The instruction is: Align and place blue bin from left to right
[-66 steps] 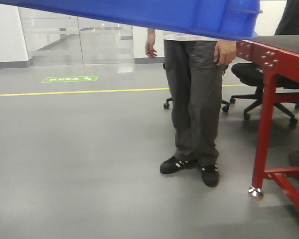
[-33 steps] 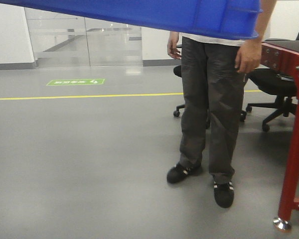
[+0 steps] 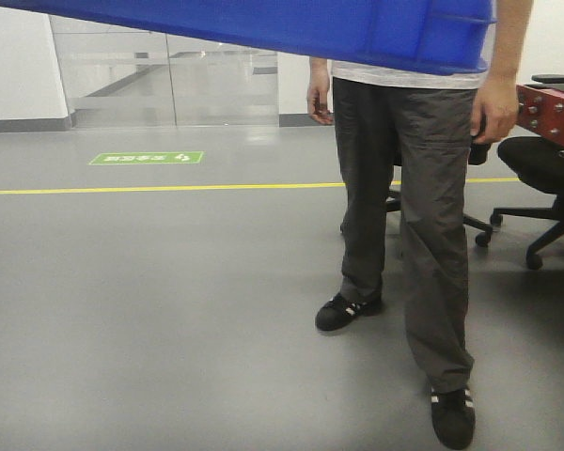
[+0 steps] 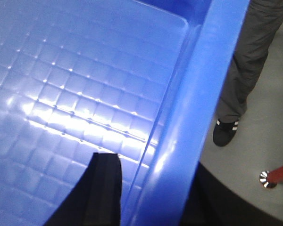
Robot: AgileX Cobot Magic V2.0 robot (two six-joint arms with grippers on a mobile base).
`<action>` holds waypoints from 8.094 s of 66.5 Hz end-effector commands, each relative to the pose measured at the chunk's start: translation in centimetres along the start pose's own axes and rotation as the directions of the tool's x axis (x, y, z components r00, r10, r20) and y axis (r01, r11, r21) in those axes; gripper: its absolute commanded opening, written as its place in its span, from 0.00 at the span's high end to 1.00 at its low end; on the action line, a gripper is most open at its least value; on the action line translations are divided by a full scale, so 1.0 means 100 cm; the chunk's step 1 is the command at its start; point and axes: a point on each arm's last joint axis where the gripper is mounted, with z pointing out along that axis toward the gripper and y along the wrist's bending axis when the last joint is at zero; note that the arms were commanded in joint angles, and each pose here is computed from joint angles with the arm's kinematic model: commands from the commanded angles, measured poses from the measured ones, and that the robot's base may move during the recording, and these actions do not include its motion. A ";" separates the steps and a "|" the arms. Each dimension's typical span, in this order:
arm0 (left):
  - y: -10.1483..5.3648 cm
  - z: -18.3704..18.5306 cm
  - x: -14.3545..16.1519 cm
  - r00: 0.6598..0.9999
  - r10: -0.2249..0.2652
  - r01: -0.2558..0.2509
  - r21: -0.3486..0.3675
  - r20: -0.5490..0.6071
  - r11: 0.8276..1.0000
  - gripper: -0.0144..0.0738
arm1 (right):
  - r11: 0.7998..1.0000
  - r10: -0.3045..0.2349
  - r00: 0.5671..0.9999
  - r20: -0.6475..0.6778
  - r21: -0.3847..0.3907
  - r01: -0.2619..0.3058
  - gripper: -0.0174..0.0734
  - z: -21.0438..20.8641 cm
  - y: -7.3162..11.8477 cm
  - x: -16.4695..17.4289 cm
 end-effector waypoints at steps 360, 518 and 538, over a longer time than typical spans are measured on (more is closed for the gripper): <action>-0.007 -0.019 -0.018 0.990 -0.027 0.019 0.056 0.135 0.998 0.96 | 1.000 0.014 0.995 0.094 -0.002 -0.014 0.88 -0.010 0.001 -0.009; -0.005 -0.014 -0.005 1.000 -0.024 0.024 0.038 -0.005 0.999 0.96 | 1.000 0.019 0.992 0.123 0.003 -0.020 0.88 -0.012 -0.003 -0.013; 0.009 0.021 0.018 0.988 -0.030 0.028 -0.019 -0.154 0.999 0.96 | 1.000 0.016 0.986 0.168 0.022 -0.019 0.88 0.007 -0.014 -0.023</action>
